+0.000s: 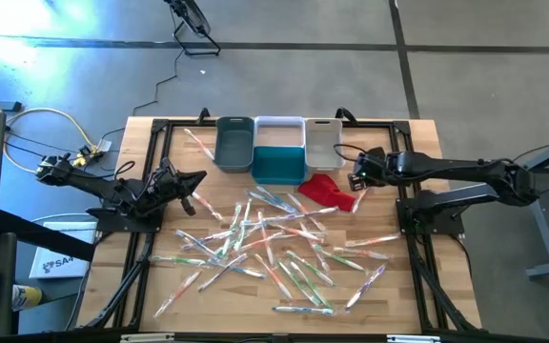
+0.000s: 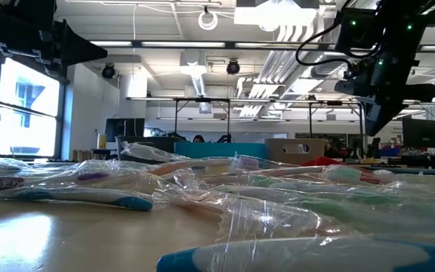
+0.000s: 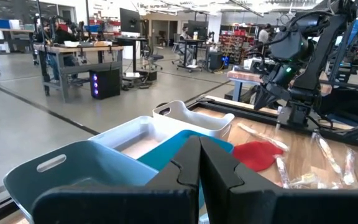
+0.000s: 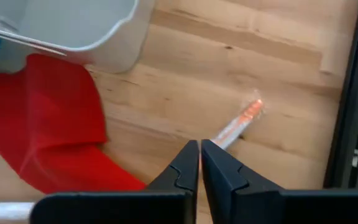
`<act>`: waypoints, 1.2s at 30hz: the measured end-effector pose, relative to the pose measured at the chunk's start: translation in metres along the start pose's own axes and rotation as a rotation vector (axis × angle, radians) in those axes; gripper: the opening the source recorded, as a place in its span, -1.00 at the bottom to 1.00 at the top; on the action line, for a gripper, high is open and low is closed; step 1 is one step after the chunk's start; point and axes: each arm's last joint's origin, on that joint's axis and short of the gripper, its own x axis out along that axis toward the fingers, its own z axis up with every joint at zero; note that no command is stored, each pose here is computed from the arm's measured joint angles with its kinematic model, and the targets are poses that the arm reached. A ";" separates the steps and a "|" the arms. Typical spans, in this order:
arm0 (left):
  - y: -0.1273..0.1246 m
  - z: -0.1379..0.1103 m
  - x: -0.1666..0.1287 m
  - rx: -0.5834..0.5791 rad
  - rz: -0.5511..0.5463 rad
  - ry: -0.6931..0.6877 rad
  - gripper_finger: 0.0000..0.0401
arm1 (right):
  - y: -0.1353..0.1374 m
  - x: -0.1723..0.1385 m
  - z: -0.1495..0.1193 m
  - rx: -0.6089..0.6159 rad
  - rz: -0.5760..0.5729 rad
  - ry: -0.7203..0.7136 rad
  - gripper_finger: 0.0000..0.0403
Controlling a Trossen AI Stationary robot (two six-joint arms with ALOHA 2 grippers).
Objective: Pick & Place Toothbrushes
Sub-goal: Put the orange toothbrush into the white bin
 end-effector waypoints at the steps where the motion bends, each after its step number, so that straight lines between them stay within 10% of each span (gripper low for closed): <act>1: 0.000 0.000 0.000 0.000 0.000 0.000 -1.00 | -0.001 0.000 0.000 0.005 -0.007 0.004 -0.88; 14: 0.000 -0.003 0.000 0.025 -0.018 0.021 -1.00 | 0.000 0.006 -0.004 0.007 -0.020 0.047 -0.26; 36: -0.001 -0.009 0.000 0.050 -0.062 0.070 -1.00 | 0.007 0.006 0.000 0.090 0.055 0.012 -0.27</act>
